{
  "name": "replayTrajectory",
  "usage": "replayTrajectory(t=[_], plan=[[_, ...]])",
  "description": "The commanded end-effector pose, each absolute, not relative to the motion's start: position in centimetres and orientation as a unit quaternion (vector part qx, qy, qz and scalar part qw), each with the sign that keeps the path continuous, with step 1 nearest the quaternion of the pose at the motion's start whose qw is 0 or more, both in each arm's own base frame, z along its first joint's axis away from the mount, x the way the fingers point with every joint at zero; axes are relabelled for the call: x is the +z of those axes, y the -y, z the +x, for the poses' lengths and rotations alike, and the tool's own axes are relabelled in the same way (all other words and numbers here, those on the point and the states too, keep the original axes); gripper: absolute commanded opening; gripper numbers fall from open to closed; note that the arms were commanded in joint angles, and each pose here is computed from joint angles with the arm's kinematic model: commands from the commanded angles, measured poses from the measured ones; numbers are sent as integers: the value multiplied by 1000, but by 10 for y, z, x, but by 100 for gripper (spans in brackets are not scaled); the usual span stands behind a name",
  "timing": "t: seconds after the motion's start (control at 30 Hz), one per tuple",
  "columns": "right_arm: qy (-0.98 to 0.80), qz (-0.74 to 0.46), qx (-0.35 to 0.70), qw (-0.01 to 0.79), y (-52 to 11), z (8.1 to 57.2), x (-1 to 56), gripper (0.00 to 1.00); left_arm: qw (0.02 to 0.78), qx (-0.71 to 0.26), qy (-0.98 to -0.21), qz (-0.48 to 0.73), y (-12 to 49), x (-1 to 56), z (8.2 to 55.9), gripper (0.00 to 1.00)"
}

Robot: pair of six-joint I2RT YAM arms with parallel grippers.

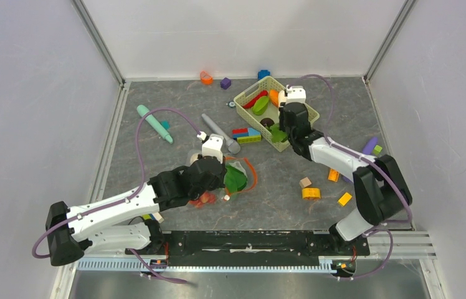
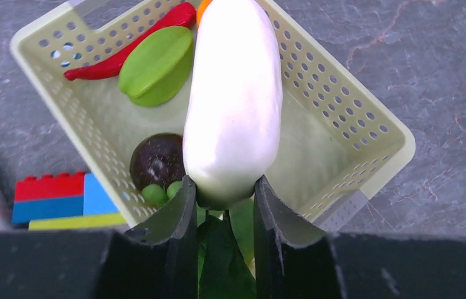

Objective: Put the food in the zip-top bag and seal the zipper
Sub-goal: Pick up the fake vegetable from the bin.

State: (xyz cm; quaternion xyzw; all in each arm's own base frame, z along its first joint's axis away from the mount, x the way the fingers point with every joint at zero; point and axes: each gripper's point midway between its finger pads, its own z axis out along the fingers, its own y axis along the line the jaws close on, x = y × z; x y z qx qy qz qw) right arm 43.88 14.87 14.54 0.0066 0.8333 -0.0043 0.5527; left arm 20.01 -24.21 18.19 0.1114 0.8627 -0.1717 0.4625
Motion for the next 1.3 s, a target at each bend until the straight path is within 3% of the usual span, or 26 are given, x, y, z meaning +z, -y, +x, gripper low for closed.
replayTrajectory(t=[0.0,0.33,0.73,0.93,1.27], plan=[[-794,-56,21,605,-155,428,185,0,487,-194,-845,111,247,199,205,3],[-759,-171,120,617,-180,373,203,0,486,-192,-845,114,249,197,205,3],[-698,-266,297,595,-206,264,213,0,485,-196,-844,115,250,198,205,3],[-665,-334,397,538,-225,206,207,0,484,-197,-844,118,251,197,204,3],[-705,-395,410,424,-213,154,164,0,481,-198,-846,122,254,195,204,3]])
